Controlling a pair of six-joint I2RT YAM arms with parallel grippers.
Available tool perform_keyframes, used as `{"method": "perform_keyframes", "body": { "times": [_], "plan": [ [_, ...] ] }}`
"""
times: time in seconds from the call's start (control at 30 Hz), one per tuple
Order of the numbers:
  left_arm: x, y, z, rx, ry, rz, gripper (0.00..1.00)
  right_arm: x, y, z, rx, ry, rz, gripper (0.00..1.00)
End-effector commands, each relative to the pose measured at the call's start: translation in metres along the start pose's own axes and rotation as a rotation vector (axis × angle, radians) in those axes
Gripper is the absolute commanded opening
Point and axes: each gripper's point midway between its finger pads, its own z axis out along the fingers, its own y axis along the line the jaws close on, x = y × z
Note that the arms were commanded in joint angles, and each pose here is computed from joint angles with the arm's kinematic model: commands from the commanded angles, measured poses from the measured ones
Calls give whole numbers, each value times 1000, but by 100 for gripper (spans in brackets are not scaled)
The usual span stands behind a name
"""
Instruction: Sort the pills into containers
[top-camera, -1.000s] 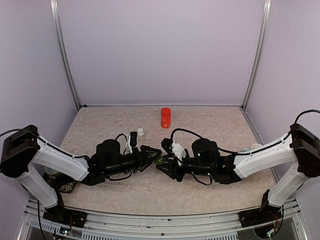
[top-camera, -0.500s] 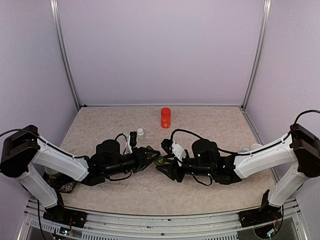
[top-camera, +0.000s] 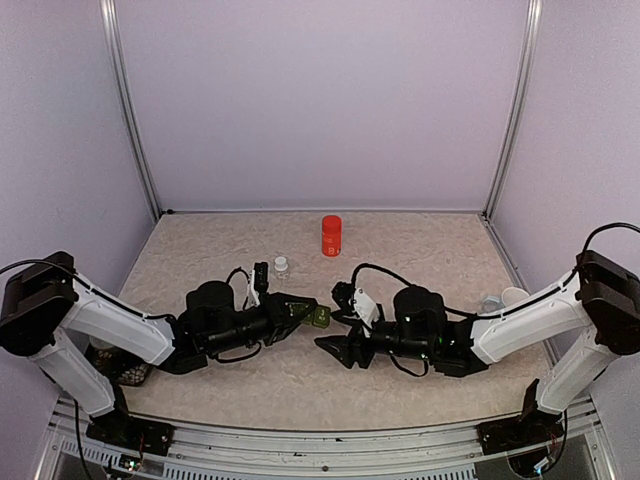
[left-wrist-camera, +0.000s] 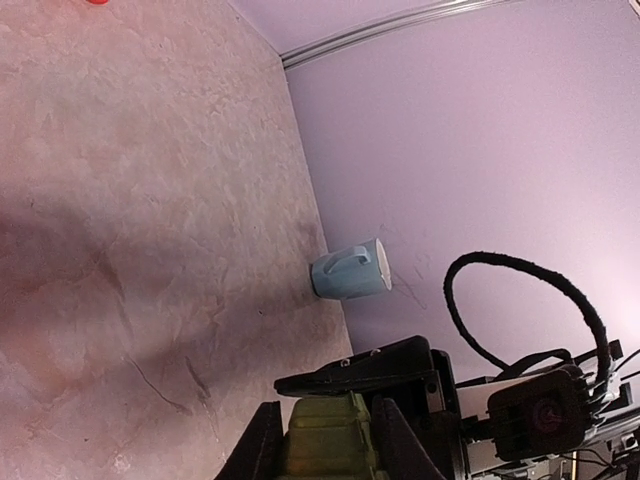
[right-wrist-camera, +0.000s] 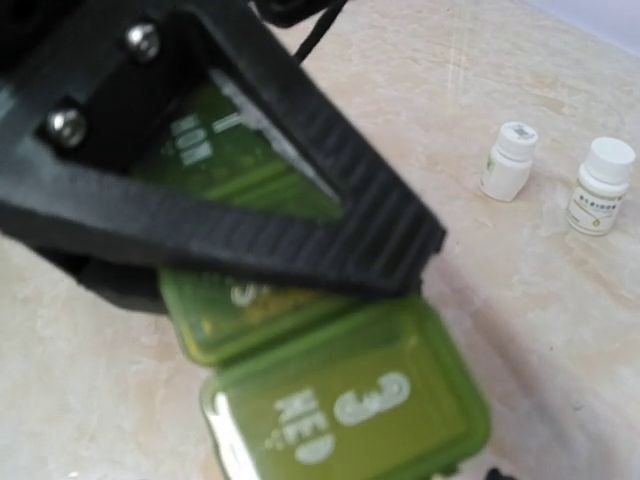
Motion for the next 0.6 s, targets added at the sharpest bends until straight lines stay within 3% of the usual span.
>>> {"method": "perform_keyframes", "body": {
  "times": [0.0, 0.13, 0.3, 0.57],
  "plan": [
    [-6, -20, -3, 68, -26, -16, 23, -14, -2, -7, 4, -73, -38, 70],
    [-2, -24, -3, 85, 1, -26, 23, -11, 5, -17, -40, -94, -136, 71],
    [4, -39, -8, 192, 32, -78, 23, -30, 14, -40, -106, -219, -224, 70],
    [24, -52, -5, 280, 111, -141, 21, -52, 17, -49, -120, -280, -275, 69]
  ]
}}
